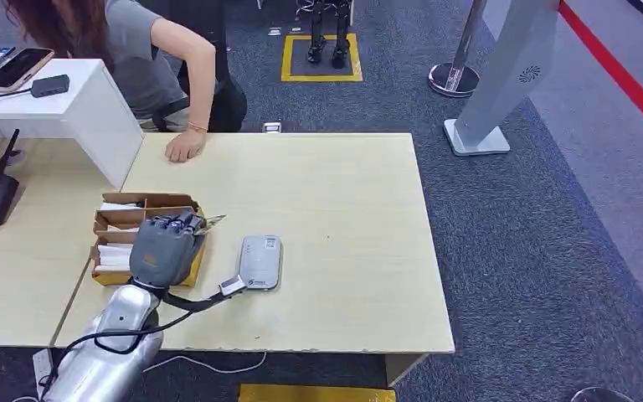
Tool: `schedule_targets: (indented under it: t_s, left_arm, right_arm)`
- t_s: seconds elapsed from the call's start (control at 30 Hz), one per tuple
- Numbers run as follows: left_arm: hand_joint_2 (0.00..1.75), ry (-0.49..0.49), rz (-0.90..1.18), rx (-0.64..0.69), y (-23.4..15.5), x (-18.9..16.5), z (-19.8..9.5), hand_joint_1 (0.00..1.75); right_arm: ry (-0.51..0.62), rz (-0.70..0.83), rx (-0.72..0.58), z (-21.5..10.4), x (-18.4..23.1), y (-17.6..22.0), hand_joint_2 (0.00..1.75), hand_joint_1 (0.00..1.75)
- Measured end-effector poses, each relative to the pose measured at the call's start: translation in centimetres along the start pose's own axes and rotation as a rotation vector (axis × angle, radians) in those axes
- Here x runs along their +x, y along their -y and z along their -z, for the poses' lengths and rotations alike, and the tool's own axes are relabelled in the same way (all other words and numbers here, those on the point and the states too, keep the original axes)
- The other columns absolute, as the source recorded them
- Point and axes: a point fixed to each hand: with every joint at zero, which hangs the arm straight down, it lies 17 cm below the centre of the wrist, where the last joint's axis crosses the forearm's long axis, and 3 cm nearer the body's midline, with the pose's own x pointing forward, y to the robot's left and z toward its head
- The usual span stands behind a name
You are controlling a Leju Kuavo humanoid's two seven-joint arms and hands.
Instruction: Pass the card to the sensor for recognition and then transmit it.
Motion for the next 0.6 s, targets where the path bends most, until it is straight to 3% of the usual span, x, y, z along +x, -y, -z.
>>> schedule_targets:
  t_s: [0.2,0.3,0.6]
  left_arm:
    - [1.75,0.005,0.006,0.000,0.0,0.1,0.0,1.75]
    - [1.75,0.053,0.045,-0.008,0.3,1.3,0.3,1.75]
    - [1.75,0.162,0.035,-0.176,4.5,5.8,0.8,1.75]
  right_arm:
    - [0.000,0.000,0.000,0.0,0.0,0.0,1.75,0.00]
    - [0.001,-0.002,-0.001,0.0,0.1,0.1,1.75,0.00]
    - [0.008,-0.015,-0.008,-0.1,0.7,0.5,1.75,0.00]
